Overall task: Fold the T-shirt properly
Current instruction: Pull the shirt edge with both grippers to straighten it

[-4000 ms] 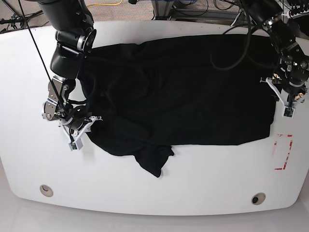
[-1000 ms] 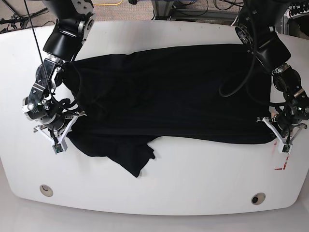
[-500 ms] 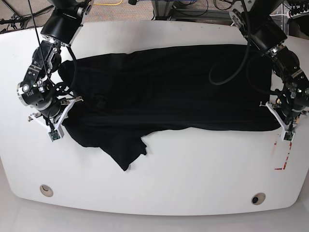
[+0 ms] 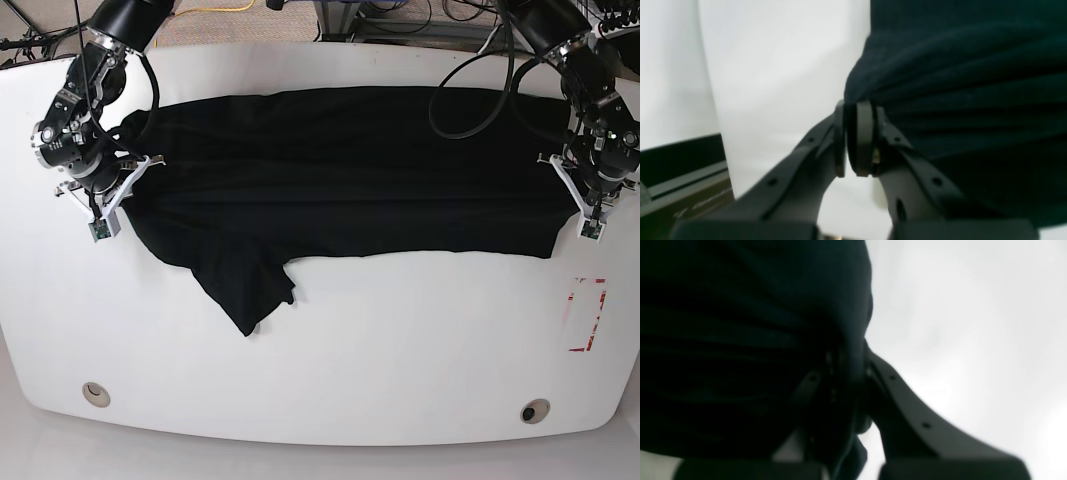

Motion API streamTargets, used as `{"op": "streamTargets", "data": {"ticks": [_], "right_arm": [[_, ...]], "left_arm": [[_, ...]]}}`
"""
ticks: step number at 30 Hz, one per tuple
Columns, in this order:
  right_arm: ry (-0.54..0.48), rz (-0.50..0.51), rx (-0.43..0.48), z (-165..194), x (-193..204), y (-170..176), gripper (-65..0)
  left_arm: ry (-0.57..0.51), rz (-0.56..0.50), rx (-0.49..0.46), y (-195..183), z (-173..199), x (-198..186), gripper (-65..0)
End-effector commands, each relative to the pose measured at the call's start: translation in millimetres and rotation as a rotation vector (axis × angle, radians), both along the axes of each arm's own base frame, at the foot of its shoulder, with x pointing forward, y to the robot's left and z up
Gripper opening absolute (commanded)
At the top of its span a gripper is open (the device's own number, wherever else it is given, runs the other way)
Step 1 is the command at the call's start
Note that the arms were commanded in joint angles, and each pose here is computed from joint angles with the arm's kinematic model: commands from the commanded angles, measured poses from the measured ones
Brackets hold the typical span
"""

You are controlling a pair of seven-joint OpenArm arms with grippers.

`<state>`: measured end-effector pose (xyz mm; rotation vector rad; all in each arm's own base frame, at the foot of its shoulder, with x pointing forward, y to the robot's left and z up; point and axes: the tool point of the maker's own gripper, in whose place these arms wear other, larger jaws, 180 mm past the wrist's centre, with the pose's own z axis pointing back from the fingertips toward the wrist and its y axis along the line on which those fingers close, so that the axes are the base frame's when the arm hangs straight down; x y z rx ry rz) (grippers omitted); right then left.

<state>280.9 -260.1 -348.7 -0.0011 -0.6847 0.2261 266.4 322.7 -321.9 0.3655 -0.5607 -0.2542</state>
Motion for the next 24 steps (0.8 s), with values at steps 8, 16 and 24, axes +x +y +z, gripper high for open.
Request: {"op": "streamTargets", "data": {"ticks": [8,16,24], "right_arm": [[0.015,0.0,0.02,-6.7,-18.6,0.5,-65.0],[0.047,0.001,0.028,-16.8,-31.4,2.9,-65.0],[0.059,0.001,0.029,-19.9,-35.5,2.9,-64.8]], "left_arm": [[0.064,0.019,0.071,18.5,-3.2,-24.5,-62.2],[0.109,0.017,0.078,20.0,-12.9,-39.5,-62.1],[0.15,0.021,0.063,21.0,-25.3,-46.2,-61.8]]}}
